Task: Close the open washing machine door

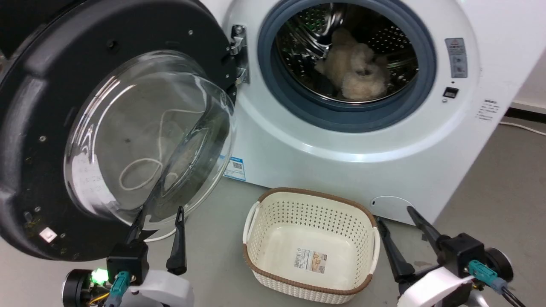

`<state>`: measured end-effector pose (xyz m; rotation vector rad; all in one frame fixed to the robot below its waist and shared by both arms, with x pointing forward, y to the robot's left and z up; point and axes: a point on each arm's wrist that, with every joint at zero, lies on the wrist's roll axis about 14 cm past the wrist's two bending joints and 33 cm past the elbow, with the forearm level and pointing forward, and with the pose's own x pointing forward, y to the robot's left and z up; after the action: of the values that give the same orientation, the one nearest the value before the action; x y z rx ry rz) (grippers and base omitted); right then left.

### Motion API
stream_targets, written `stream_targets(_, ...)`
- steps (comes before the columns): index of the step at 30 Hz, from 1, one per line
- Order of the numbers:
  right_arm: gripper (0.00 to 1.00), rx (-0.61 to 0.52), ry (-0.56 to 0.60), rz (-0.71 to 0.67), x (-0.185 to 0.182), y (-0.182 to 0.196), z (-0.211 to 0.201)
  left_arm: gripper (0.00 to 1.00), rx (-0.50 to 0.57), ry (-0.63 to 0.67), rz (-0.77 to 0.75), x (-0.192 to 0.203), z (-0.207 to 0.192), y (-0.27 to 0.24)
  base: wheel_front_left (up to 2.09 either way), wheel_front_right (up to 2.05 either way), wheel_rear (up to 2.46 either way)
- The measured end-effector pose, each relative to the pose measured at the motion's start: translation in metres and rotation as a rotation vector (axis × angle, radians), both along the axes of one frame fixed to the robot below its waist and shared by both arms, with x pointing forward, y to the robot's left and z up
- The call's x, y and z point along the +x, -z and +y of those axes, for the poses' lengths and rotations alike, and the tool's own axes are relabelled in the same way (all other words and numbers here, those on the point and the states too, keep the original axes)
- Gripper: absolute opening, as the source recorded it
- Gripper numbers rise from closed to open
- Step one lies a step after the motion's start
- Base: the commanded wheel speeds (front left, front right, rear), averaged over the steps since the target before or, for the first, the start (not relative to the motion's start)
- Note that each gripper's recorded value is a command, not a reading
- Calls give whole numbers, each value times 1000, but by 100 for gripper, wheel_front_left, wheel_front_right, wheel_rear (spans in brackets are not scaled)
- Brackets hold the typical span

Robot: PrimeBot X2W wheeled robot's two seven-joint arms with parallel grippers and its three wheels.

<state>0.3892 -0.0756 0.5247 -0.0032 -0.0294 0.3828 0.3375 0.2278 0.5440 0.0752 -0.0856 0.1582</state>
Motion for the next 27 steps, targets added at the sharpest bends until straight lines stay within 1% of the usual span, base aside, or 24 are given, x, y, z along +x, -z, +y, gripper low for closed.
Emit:
stream_targets(15,100,6,-119,2,3,5,36,100,9,-88,-27,-22,21,-2,-7,-7,-7)
stream_targets(16,100,4,-141,1,3,6,42,100,10,-102,-28,-26,25,-2,0,0,0)
stream_targets(27,100,18,-214,1,1,8,66,100,21,-155,-50,-40,38,-5,0,0,0)
